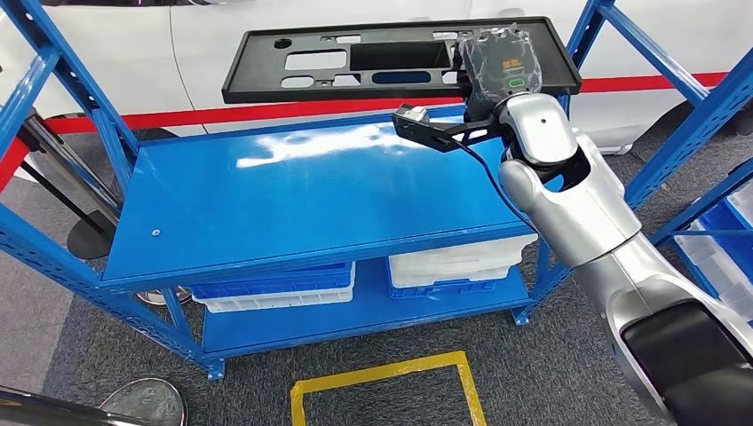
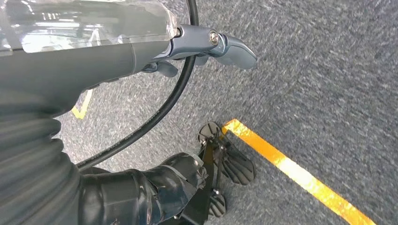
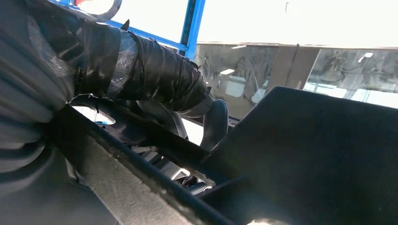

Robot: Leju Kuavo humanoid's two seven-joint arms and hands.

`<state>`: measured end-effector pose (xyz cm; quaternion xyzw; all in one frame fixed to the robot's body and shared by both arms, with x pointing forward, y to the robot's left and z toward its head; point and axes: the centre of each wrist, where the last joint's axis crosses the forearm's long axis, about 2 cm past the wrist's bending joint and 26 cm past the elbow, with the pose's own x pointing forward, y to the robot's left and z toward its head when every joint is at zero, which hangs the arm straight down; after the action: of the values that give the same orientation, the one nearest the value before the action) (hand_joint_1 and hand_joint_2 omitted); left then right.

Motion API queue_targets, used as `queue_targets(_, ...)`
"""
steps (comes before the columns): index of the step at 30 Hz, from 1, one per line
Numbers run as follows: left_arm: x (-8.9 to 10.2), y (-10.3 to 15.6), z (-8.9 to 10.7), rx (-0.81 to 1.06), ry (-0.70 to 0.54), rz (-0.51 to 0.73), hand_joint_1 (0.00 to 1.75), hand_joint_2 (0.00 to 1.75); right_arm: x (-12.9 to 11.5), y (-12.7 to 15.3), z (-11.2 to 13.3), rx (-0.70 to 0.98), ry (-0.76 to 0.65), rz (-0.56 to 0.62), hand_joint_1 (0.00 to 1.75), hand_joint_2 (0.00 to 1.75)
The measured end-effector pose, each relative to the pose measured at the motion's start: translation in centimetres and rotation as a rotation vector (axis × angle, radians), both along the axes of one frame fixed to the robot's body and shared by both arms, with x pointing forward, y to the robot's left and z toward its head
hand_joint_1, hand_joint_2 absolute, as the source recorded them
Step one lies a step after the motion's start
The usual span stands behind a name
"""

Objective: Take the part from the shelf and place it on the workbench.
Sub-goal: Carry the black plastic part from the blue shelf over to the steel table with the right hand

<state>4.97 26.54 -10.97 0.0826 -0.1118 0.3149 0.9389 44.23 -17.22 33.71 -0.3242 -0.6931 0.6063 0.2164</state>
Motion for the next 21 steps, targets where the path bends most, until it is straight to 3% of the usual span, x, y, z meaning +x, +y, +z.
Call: queue_targets(21, -0.03, 0.1, 0.01, 0.035, 0.015, 0.0, 0.0, 1.75, -0.18, 0.06, -0.39, -0.012, -0.009, 0.024, 1.75, 1.75)
